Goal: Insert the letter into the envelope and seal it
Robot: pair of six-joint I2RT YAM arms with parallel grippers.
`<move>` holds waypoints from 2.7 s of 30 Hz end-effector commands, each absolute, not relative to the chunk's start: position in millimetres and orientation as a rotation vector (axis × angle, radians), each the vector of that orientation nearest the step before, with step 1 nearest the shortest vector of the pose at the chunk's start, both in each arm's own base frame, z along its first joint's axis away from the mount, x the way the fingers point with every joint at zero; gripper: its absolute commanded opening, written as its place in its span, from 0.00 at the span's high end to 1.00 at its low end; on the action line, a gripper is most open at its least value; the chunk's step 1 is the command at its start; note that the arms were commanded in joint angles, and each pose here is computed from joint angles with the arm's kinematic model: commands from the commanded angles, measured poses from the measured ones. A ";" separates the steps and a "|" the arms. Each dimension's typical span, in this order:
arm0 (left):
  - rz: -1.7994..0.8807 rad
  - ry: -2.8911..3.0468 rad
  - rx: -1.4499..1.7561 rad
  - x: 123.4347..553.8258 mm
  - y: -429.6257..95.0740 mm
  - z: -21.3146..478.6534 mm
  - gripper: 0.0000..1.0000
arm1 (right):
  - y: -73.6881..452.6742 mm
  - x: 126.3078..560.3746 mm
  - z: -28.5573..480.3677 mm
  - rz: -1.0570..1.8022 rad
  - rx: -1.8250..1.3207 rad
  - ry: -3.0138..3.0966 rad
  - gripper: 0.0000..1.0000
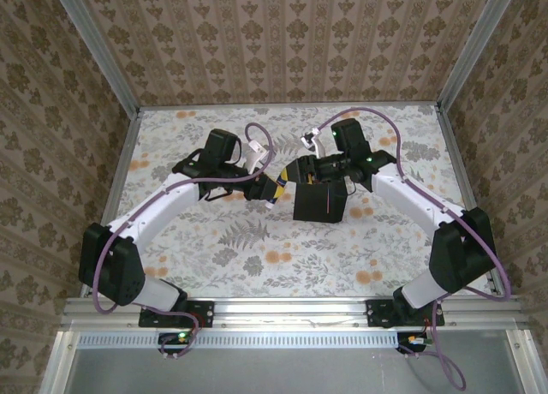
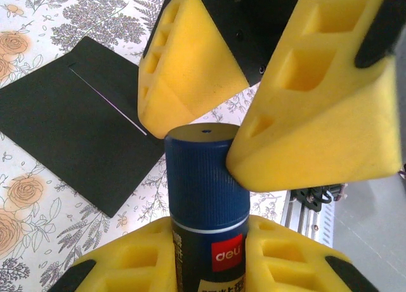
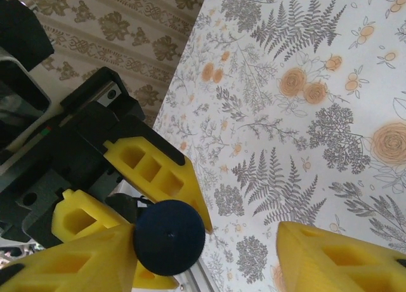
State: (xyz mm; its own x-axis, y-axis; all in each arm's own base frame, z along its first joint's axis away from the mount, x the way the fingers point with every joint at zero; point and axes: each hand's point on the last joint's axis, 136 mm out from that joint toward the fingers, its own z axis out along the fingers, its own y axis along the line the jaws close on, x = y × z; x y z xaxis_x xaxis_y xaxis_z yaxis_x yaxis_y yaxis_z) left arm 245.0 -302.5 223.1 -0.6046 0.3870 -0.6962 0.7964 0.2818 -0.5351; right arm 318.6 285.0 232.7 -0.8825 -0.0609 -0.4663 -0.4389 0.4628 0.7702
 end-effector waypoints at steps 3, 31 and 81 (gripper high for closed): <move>-1.312 2.076 1.108 241.6 -309.8 233.6 1.00 | 294.8 324.1 245.5 1.424 -0.456 2.293 0.49; -1.299 2.087 1.079 248.6 -309.7 231.0 1.00 | 298.7 322.9 238.8 1.439 -0.449 2.316 0.71; -1.313 2.180 1.081 239.8 -300.9 200.2 1.00 | 91.0 349.5 157.6 0.382 0.363 2.411 0.83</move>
